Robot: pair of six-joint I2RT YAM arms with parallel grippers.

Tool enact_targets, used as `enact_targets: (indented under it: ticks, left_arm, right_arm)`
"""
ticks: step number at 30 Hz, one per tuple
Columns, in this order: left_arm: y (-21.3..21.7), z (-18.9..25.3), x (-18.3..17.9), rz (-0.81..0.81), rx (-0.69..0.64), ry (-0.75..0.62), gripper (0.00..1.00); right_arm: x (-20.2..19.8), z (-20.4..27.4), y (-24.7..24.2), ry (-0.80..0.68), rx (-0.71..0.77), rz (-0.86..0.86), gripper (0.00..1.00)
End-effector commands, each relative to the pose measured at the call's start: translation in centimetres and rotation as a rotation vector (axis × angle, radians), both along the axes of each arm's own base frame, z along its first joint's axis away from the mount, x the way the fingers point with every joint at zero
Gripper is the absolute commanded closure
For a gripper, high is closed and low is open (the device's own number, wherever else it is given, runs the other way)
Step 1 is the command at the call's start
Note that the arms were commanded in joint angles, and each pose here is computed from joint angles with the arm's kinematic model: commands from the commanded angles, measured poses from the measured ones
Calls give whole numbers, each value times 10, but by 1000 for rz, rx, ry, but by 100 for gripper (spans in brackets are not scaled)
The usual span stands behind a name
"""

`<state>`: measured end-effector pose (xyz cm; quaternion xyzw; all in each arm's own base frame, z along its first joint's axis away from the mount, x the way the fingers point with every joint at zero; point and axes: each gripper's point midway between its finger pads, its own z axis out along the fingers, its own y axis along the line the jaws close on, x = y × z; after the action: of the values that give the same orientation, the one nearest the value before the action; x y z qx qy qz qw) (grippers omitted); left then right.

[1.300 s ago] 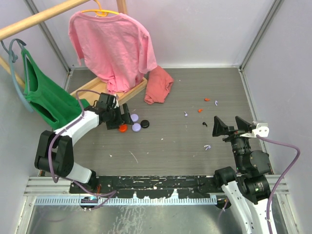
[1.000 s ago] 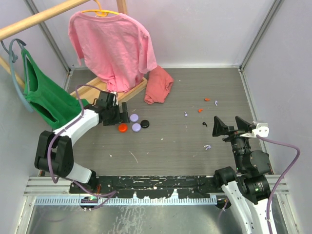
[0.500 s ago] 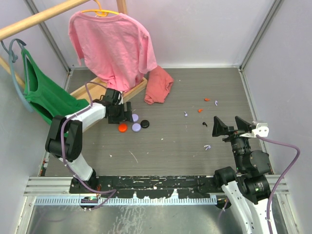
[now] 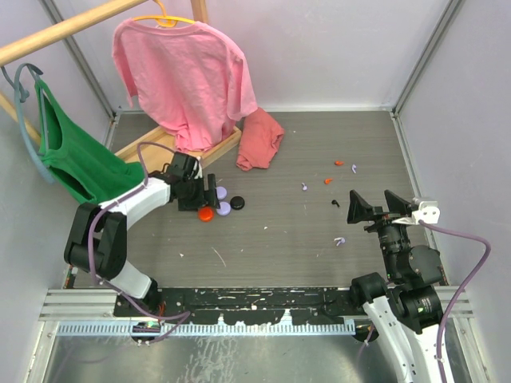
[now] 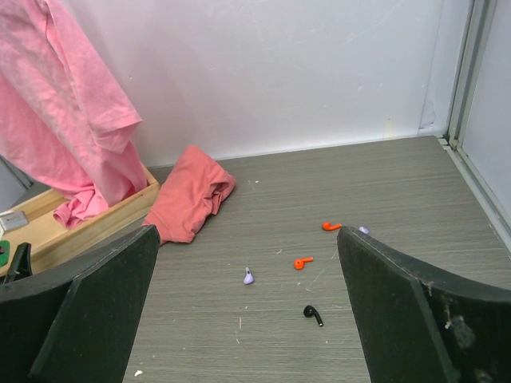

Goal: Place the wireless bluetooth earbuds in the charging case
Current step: Pick up the charging case at the center of the board.

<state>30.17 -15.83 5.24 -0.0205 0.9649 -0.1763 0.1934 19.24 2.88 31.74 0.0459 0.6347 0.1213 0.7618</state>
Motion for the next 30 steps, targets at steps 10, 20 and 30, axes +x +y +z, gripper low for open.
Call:
enact_targets:
  ticks: [10,20,30]
  left_arm:
    - [21,6,-12,-61,309,-113,17]
    - [13,-6,-8,-132,371,-113,18]
    - [7,-18,-2,-155,379,-81,25]
  right_arm:
    - [1,11,4,-36,9,21,0]
    - [2,11,5,-33,5,22,0]
    - [3,10,5,-26,3,22,0]
